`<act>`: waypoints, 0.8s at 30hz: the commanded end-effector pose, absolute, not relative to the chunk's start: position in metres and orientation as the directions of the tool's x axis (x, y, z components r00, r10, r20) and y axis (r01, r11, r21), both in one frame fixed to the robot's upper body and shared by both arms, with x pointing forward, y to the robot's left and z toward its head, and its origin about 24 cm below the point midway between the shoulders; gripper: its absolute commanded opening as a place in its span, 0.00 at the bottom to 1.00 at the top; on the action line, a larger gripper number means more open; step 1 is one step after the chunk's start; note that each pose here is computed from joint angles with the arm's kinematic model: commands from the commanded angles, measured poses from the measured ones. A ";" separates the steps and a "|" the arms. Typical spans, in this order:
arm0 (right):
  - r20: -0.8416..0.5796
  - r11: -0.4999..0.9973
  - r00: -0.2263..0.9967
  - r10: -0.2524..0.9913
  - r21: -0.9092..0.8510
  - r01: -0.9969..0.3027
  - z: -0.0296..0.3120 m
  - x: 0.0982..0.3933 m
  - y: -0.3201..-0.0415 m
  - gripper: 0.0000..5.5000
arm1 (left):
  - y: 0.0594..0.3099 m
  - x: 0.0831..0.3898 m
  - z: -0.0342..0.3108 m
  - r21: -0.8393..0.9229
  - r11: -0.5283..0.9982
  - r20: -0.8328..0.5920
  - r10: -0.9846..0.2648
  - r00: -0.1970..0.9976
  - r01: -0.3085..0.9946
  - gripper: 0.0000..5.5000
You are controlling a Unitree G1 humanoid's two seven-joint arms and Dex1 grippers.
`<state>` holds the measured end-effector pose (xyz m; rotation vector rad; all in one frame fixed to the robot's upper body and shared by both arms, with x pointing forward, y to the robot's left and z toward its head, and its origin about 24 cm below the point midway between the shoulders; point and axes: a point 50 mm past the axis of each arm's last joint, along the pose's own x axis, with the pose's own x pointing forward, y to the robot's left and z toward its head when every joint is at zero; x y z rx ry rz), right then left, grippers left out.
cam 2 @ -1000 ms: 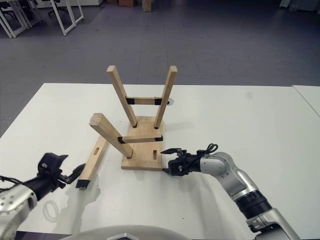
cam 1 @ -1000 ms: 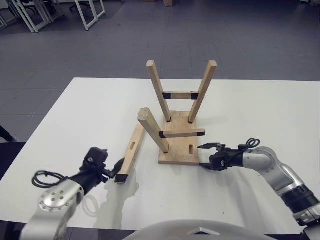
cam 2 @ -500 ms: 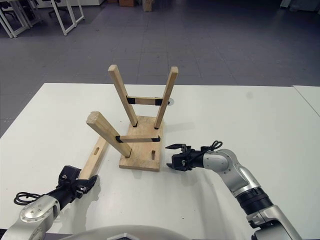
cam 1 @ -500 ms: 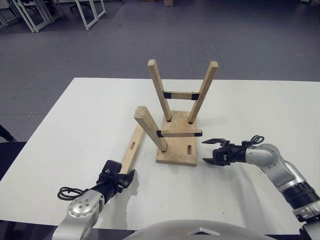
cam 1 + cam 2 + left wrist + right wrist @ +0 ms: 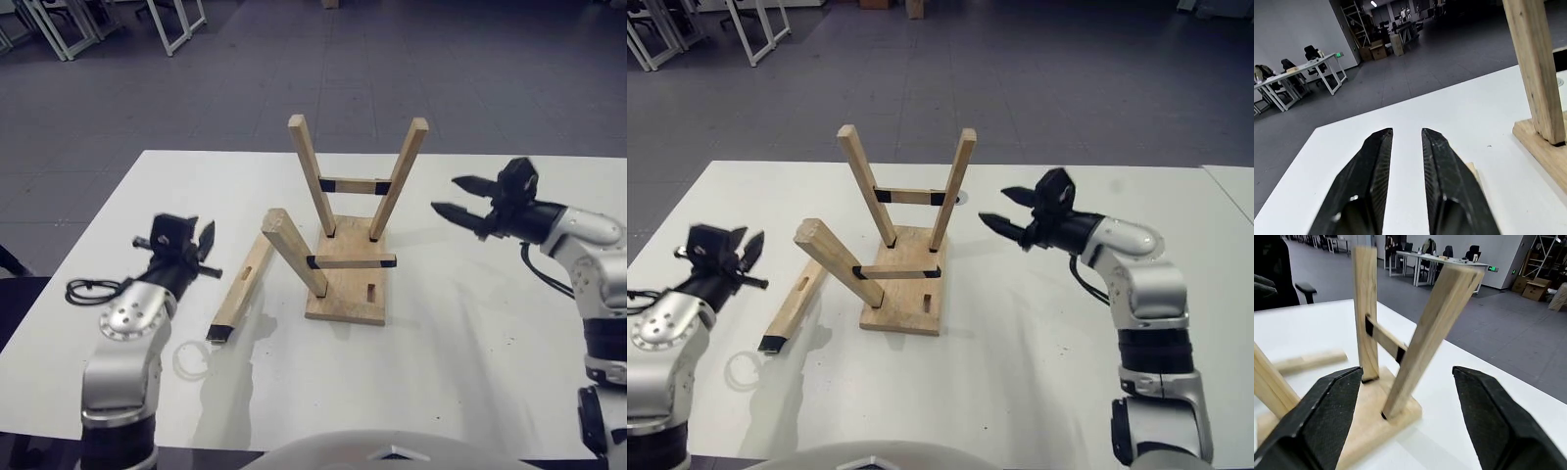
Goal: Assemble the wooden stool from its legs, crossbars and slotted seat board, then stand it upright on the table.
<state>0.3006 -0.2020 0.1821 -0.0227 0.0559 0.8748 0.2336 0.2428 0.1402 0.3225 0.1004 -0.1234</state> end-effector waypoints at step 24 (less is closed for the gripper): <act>-0.205 0.596 0.609 0.766 -0.128 -0.793 0.145 0.281 -0.173 0.80 | 0.235 0.156 0.032 0.037 0.988 -0.534 -0.106 0.839 0.149 0.67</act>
